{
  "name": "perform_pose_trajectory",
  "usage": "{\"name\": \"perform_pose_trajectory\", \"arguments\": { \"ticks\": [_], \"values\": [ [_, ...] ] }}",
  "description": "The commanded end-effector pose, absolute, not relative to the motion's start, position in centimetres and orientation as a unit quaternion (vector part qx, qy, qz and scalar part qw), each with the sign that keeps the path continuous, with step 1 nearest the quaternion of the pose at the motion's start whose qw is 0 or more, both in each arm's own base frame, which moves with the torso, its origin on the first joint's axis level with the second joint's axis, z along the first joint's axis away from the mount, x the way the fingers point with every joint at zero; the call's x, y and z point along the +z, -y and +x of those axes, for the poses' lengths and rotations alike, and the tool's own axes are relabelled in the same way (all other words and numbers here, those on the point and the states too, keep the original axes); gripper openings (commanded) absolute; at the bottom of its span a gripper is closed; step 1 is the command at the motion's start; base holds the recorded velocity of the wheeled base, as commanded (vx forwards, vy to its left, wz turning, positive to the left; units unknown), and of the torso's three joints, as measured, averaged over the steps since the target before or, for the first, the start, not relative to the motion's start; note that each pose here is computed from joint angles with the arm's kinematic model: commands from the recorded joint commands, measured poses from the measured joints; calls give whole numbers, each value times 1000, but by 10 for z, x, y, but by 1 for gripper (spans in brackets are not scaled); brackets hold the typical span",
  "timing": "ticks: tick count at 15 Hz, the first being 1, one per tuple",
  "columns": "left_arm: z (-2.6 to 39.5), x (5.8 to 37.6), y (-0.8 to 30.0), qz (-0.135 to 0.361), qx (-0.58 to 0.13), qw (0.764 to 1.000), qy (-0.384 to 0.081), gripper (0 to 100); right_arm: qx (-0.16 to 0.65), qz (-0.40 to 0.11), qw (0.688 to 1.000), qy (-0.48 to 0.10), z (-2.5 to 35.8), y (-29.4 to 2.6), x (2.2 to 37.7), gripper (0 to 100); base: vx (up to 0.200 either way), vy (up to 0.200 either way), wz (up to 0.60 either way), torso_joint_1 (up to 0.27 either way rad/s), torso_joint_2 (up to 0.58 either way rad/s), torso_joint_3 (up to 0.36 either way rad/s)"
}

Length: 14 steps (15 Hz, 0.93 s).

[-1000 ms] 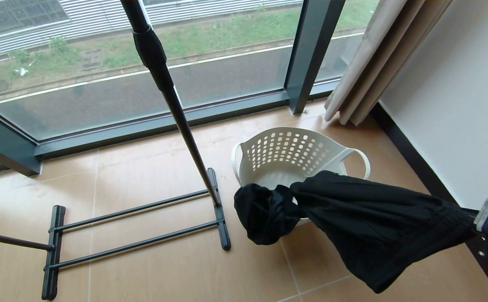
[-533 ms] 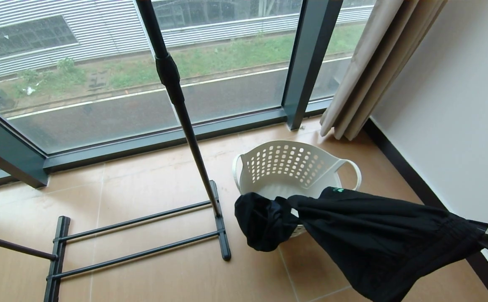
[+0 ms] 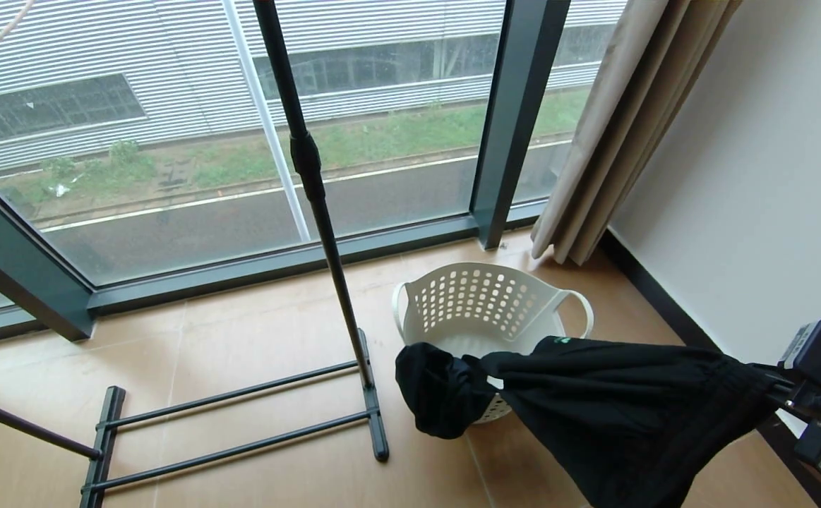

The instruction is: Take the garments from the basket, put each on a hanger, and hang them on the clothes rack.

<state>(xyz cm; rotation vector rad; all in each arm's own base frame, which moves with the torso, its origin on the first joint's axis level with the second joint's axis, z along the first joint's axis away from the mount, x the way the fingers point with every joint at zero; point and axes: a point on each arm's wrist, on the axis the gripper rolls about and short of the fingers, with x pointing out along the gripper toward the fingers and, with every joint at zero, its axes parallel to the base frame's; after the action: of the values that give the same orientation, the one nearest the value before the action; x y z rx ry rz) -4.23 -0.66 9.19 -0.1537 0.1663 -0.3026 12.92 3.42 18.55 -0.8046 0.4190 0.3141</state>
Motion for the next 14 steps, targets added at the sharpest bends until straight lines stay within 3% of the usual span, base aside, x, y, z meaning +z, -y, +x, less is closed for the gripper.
{"name": "perform_pose_trajectory", "arguments": {
  "ticks": [1,5,14],
  "values": [
    [-42,92,7,-77,-151,982,-83,100,157,-385,886,-207,132,-35,184,0,0,0,0,2,-2,193],
    [-42,92,7,-77,-151,982,-83,100,159,-387,881,-221,138,-37,180,0,0,0,0,38,-138,99],
    [-42,92,7,-77,-150,982,-83,100,159,-387,881,-222,137,-37,179,0,0,0,0,148,-459,-116]
  ]
}}
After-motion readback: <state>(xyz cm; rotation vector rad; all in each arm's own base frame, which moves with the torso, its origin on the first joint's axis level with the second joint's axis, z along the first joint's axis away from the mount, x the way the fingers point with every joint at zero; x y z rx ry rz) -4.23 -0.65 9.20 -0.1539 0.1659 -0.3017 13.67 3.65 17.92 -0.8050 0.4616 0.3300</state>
